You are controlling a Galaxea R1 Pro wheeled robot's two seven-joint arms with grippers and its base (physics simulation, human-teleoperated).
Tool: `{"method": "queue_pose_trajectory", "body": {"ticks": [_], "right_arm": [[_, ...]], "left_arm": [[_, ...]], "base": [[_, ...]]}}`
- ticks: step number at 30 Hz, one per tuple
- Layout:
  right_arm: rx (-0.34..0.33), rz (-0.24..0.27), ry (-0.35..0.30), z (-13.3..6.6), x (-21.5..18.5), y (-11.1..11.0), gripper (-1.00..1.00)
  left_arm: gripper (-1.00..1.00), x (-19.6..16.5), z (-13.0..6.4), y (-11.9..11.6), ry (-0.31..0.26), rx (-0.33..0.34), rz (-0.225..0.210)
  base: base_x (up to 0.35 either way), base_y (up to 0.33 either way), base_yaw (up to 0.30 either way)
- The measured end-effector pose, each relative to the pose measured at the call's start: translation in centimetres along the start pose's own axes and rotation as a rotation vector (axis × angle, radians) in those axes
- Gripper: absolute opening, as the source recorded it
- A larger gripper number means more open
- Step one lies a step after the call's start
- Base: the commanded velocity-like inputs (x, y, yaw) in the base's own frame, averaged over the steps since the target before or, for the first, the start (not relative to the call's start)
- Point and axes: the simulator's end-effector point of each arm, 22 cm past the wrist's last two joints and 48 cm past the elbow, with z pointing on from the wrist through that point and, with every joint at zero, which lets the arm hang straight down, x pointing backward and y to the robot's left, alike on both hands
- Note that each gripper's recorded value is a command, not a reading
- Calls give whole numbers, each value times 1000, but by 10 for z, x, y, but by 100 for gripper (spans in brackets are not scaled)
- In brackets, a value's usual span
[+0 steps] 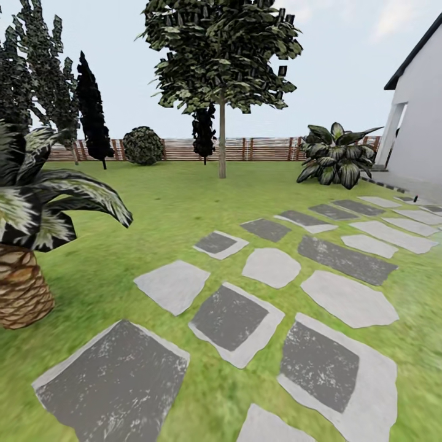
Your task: In the garden, pick up the pesticide atomizer on the floor and spray pesticide onto both trees until each tree trunk is fully covered.
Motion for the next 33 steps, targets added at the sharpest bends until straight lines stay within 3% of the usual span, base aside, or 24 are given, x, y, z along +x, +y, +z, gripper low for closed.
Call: {"method": "queue_pose_trajectory", "body": {"ticks": [9, 17, 33], "right_arm": [[-1, 0, 1, 0, 0, 0, 100], [-1, 0, 1, 0, 0, 0, 100], [1, 0, 4, 0, 1, -1, 100]], "left_arm": [[100, 0, 0, 2, 0, -2, 2], [100, 0, 0, 2, 0, -2, 2], [100, 0, 0, 2, 0, -2, 2]], "base": [[283, -135, -66], [90, -23, -185], [199, -1, -8]]}}
